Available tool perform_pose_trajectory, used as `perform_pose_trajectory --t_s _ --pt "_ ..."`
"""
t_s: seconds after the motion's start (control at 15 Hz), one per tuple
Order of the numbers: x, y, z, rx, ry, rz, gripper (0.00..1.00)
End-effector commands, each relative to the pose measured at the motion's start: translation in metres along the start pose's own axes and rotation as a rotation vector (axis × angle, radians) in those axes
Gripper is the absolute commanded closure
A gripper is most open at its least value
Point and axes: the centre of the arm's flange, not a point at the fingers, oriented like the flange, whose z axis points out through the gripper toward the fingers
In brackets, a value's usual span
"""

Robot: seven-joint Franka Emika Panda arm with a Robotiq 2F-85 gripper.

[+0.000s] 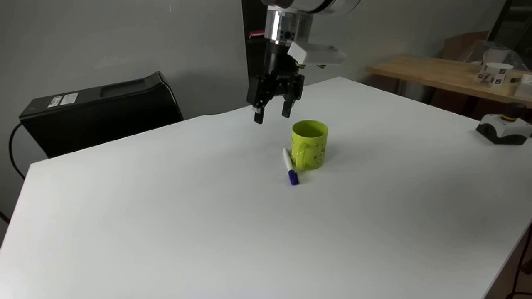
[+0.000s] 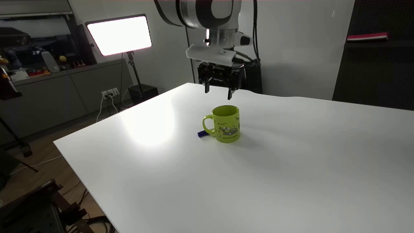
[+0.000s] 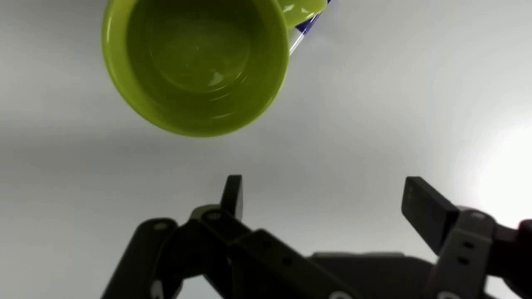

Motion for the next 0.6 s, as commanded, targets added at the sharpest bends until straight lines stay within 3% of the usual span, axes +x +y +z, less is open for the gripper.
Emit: perform_pose_trajectory --t_s 0.0,0.27,0.33,0.53 --pt "-0.001 -0.01 -0.02 -0.063 0.069 -0.015 0.0" --pt "0.0 -0.013 -0.028 -0.11 0.092 -0.006 0.0" --pt "0.009 -0.009 -0.018 -0.069 0.09 -0.037 0.0" --pt "0.007 -0.008 -0.02 -0.086 0.087 -0.031 0.0"
